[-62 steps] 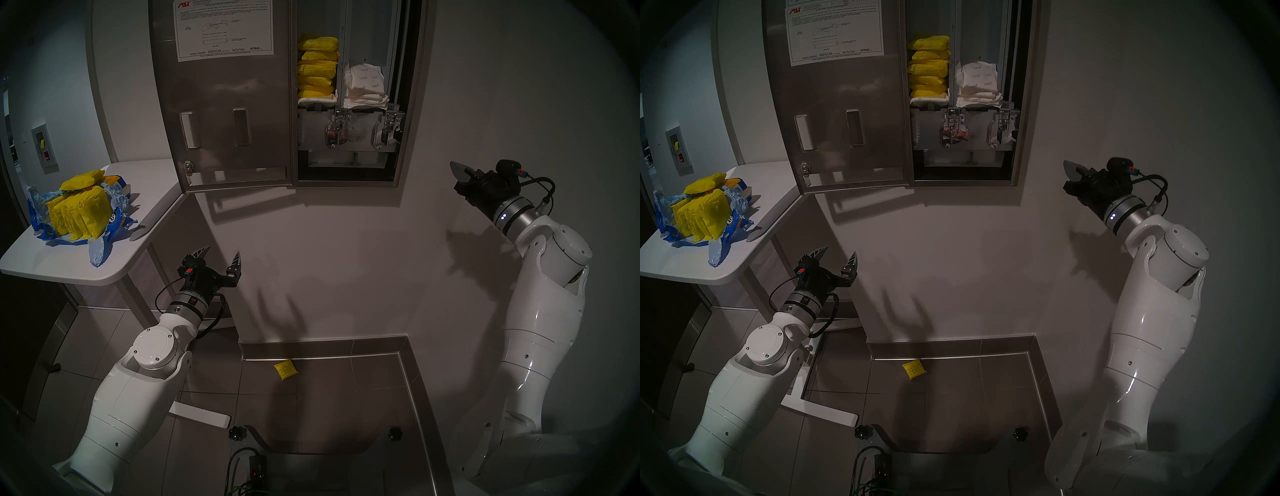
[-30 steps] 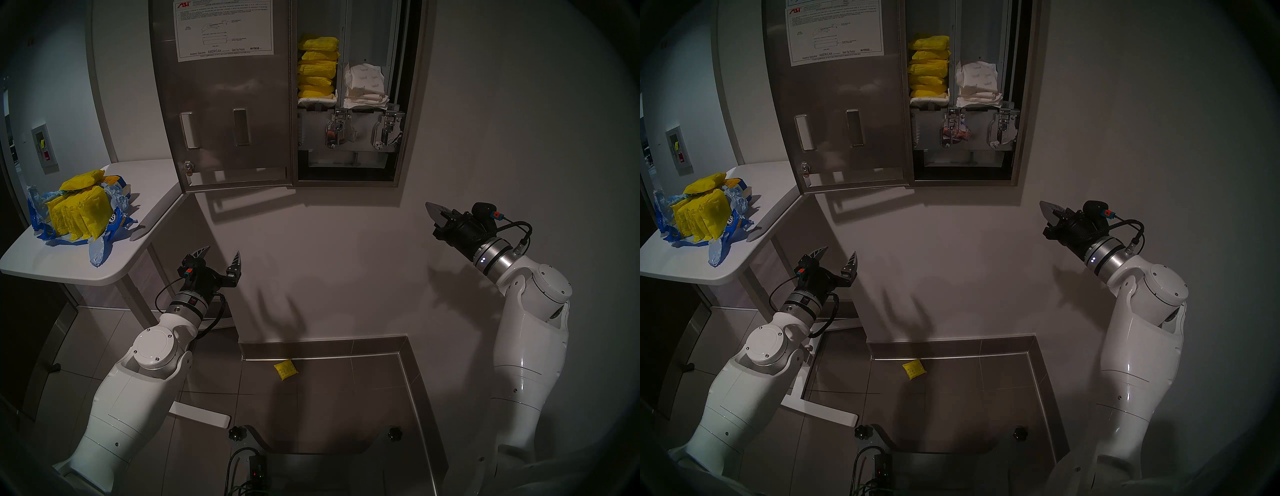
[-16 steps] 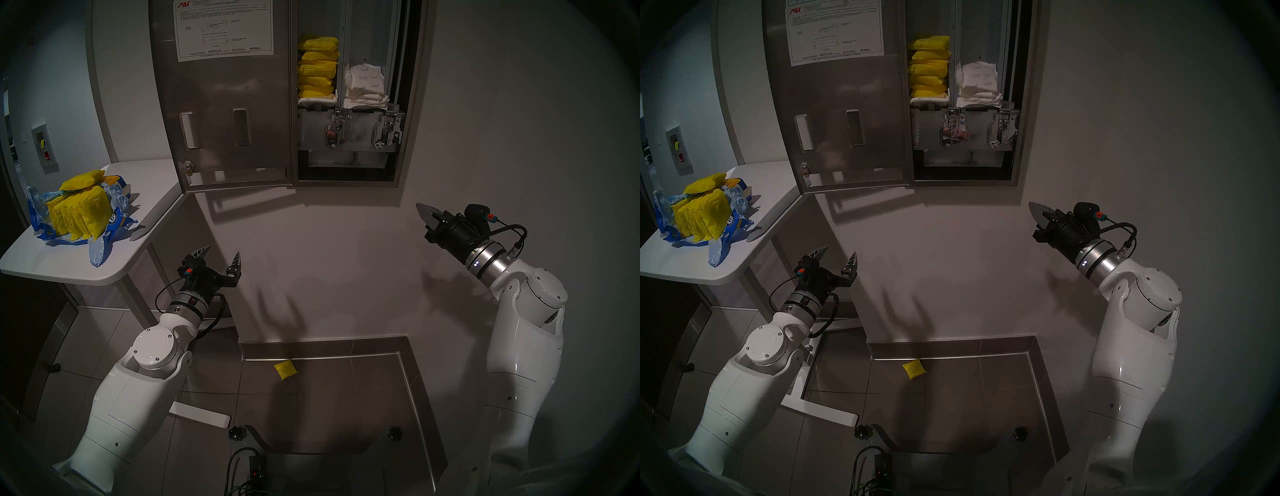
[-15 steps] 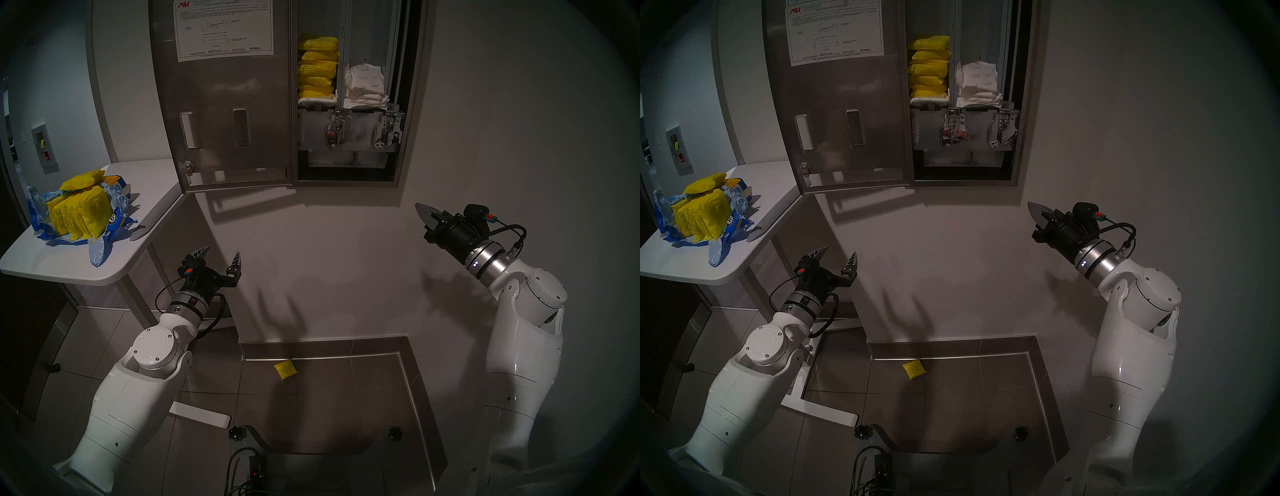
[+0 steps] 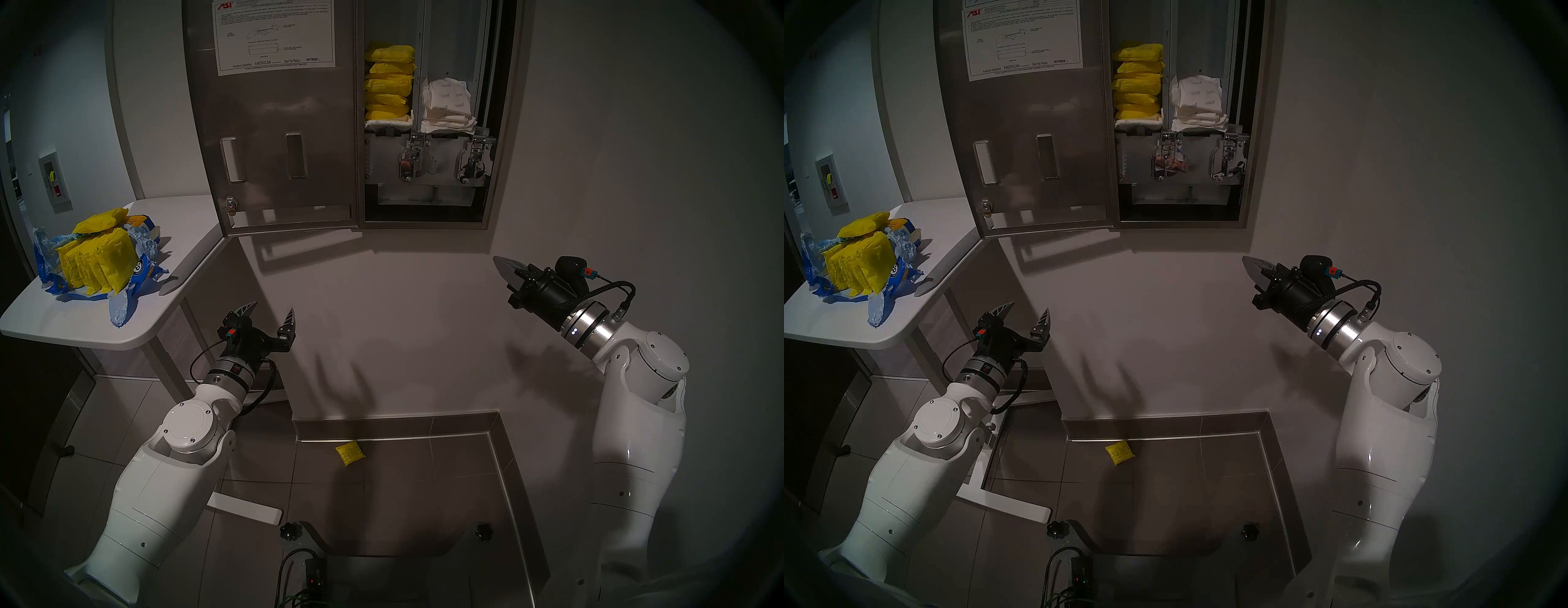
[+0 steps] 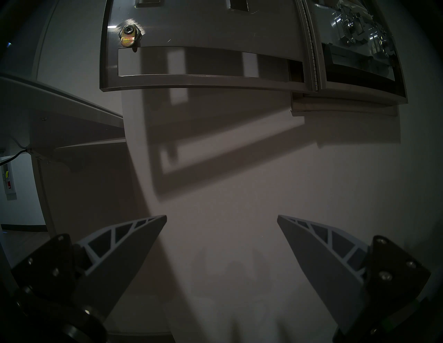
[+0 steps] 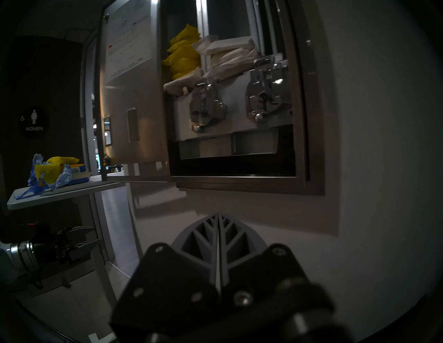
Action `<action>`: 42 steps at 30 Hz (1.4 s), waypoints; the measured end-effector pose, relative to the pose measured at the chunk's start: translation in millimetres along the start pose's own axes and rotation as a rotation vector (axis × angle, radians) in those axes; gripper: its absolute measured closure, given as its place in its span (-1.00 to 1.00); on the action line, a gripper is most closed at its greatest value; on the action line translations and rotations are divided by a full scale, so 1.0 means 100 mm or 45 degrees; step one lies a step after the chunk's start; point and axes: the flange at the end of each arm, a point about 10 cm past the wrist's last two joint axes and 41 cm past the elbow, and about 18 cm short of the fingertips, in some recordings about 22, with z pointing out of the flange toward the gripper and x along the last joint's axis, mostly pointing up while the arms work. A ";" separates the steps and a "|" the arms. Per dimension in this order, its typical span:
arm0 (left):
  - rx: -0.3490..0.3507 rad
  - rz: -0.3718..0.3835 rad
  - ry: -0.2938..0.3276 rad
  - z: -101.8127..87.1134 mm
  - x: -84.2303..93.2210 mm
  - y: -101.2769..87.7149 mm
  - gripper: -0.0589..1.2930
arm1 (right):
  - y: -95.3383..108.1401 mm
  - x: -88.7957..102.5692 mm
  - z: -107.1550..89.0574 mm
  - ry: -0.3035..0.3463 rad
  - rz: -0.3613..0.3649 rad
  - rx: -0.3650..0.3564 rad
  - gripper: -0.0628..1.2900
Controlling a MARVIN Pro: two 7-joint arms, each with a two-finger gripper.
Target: Open the dispenser door, put the pads inside, close the door
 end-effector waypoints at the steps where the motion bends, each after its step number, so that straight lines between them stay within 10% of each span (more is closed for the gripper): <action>1: 0.000 0.000 0.000 0.00 0.00 0.00 -0.95 | -0.01 0.00 0.00 -0.004 -0.004 0.013 0.96; 34: 0.000 0.000 0.000 0.00 0.00 0.00 -0.95 | 0.00 -0.10 -0.08 0.013 -0.096 0.205 0.94; 35: 0.000 0.000 0.000 0.00 0.00 0.00 -0.95 | 0.00 -0.10 -0.09 0.018 -0.098 0.202 0.87; 36: 0.000 0.000 0.000 0.00 0.00 0.00 -0.95 | 0.00 -0.10 -0.09 0.025 -0.100 0.199 0.11; 38: -0.001 0.002 0.001 0.00 0.00 0.00 -0.95 | 0.00 -0.10 -0.10 0.034 -0.103 0.195 -0.80; 42: -0.028 0.017 0.012 0.02 0.03 0.05 -0.95 | 0.00 -0.10 -0.10 0.045 -0.106 0.188 -0.92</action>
